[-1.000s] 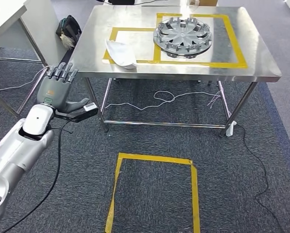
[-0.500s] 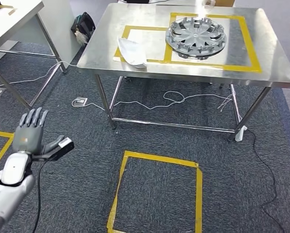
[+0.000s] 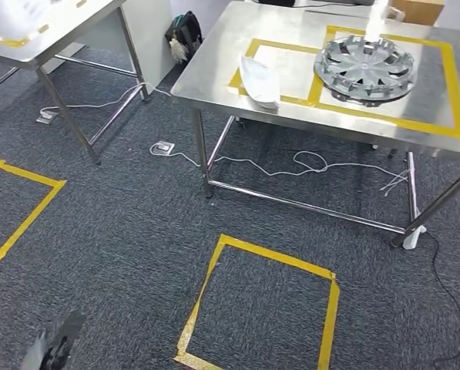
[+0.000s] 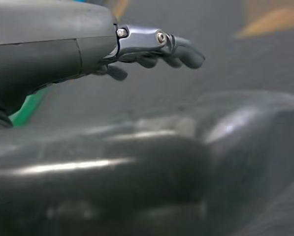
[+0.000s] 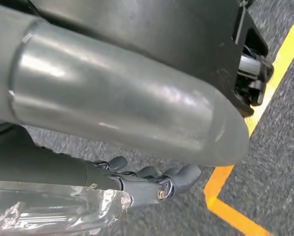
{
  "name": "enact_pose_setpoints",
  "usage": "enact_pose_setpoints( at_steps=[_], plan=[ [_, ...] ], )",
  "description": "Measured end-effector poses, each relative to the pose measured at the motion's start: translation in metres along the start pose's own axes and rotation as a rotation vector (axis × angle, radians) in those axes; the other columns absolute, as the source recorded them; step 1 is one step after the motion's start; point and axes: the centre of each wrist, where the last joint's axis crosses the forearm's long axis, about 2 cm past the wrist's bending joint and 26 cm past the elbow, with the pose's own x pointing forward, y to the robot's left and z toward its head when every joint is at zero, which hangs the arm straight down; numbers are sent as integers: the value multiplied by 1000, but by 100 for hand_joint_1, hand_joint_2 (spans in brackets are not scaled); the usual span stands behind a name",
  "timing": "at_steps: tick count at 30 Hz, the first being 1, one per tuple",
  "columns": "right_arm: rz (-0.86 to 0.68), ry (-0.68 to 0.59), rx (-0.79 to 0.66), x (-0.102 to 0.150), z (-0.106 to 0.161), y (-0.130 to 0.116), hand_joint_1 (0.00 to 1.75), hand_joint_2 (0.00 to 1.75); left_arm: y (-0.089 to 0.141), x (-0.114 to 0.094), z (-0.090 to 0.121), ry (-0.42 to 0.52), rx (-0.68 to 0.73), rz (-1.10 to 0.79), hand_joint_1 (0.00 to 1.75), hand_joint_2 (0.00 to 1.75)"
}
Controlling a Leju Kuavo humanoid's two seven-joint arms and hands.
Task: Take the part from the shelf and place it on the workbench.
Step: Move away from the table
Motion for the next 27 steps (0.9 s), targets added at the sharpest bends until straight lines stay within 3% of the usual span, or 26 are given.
enact_pose_setpoints(
  at_steps=[2,4,9,12,18,23,27],
  plan=[
    [-4,4,-8,1,0,0,0,0,-27,-14,22,206,-42,148,0,0],
    [-7,6,-11,1,0,0,0,0,-48,-17,39,308,-71,219,0,0],
    [-17,9,-18,0,0,-1,0,0,-77,-13,63,433,-127,314,0,0],
    [-38,7,-34,-1,0,-1,0,0,-86,-11,72,480,-92,370,0,0],
    [-74,7,-62,0,-1,-2,0,0,-89,-12,76,491,8,462,0,0],
    [-124,30,-107,-5,0,-10,0,0,-73,-11,60,264,93,393,0,0],
    [-132,29,-118,-4,-2,-17,0,0,-62,-14,50,195,62,306,0,0]
  ],
)
